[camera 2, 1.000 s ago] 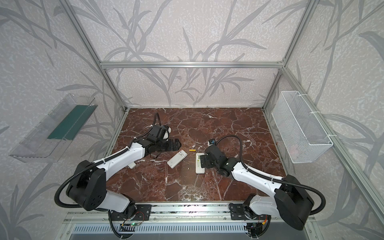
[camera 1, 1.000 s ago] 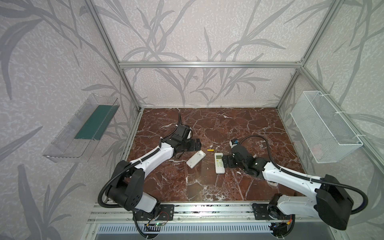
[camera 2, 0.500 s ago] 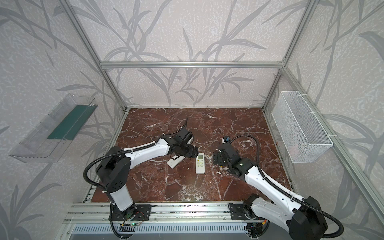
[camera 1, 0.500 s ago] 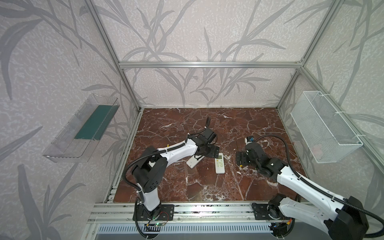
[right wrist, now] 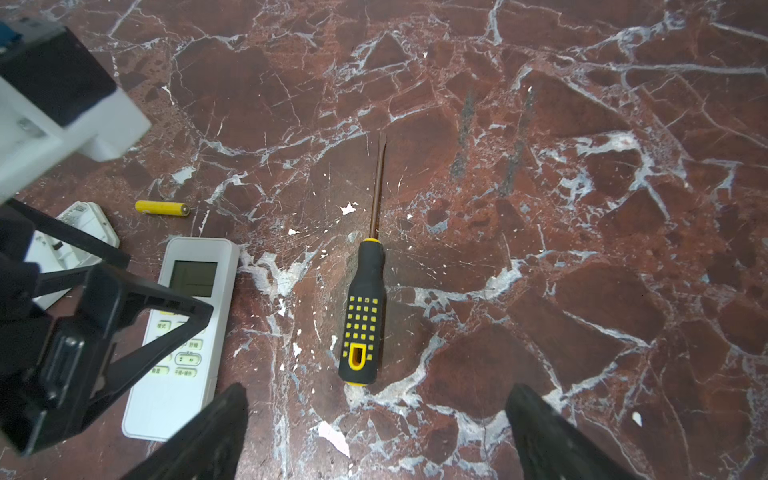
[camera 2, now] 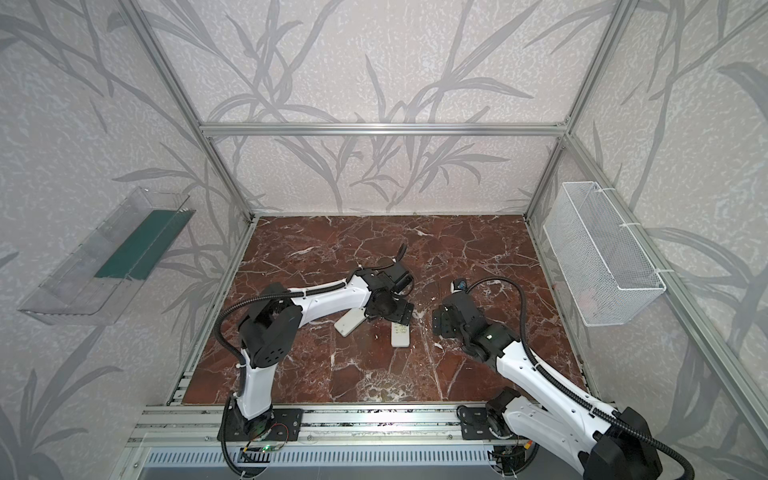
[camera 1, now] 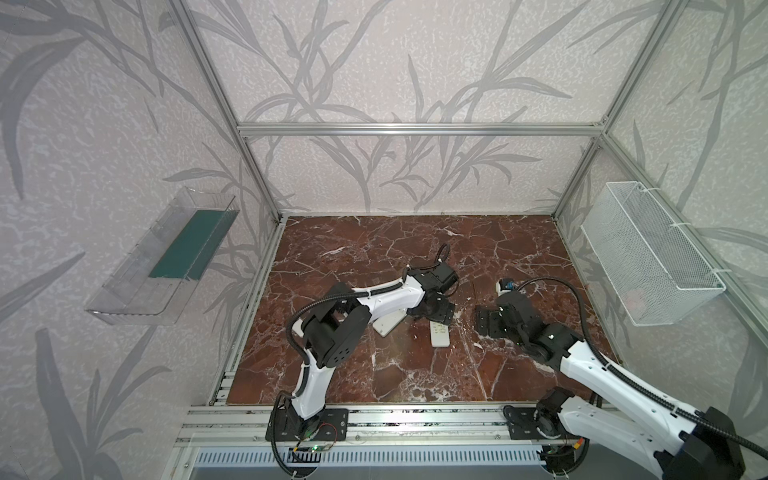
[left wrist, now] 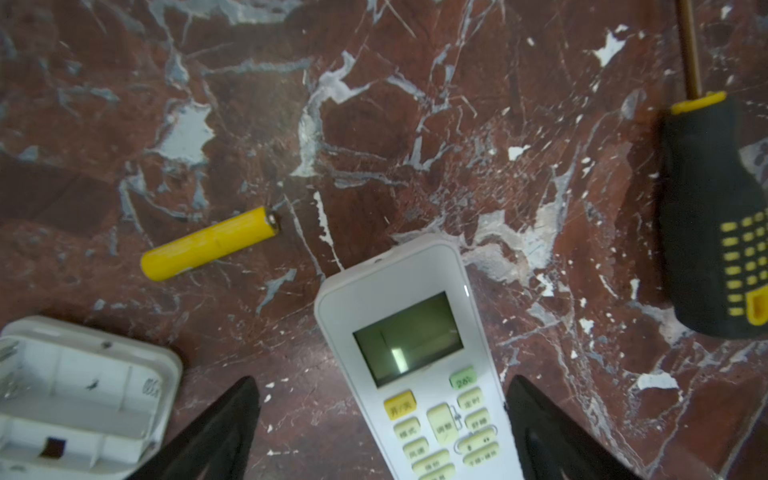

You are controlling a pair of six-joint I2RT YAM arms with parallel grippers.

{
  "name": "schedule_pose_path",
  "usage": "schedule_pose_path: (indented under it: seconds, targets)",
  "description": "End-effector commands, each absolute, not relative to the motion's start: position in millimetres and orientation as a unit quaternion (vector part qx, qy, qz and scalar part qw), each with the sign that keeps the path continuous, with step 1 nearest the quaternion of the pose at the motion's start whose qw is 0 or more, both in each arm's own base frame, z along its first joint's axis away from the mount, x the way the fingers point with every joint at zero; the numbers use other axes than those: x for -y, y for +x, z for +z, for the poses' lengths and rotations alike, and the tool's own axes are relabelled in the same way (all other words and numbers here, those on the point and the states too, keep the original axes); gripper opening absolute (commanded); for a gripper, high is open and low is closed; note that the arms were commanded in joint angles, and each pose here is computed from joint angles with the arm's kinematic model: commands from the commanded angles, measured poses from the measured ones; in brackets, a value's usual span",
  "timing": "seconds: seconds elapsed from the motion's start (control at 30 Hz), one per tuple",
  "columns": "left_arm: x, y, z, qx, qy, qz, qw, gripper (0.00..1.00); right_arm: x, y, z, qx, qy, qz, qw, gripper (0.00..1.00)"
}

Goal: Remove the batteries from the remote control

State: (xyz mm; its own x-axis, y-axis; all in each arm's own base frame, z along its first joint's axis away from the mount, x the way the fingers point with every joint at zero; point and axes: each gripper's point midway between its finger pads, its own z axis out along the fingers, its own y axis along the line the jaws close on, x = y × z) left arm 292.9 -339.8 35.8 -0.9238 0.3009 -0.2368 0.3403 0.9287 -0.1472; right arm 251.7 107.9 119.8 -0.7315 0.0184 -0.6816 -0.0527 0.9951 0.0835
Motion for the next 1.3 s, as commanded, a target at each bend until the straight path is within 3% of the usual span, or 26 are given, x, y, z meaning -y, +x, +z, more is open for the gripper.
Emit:
schedule_pose_path:
  seconds: [0.0, 0.5, 0.97, 1.27]
  targets:
    - [335.0, 289.2, 28.0, -0.979, 0.17, -0.062, 0.088, 0.91, -102.5, 248.3, 117.9, -0.929, -0.006, 0.045, 0.367, 0.96]
    - [346.2, 285.2, 10.0, -0.979, 0.182, -0.059, 0.07, 0.83, -100.1, 243.1, 110.6, -0.931, -0.001, 0.047, 0.361, 0.96]
    - [350.4, 282.3, 5.8, -0.976, 0.191, -0.073, 0.069, 0.29, -112.0, 244.4, 111.2, -0.928, -0.012, 0.079, 0.363, 0.96]
    - [368.3, 289.8, 43.3, -0.963, 0.195, -0.14, 0.119, 0.21, -131.6, 244.3, 117.4, -0.917, -0.045, 0.13, 0.376, 0.96]
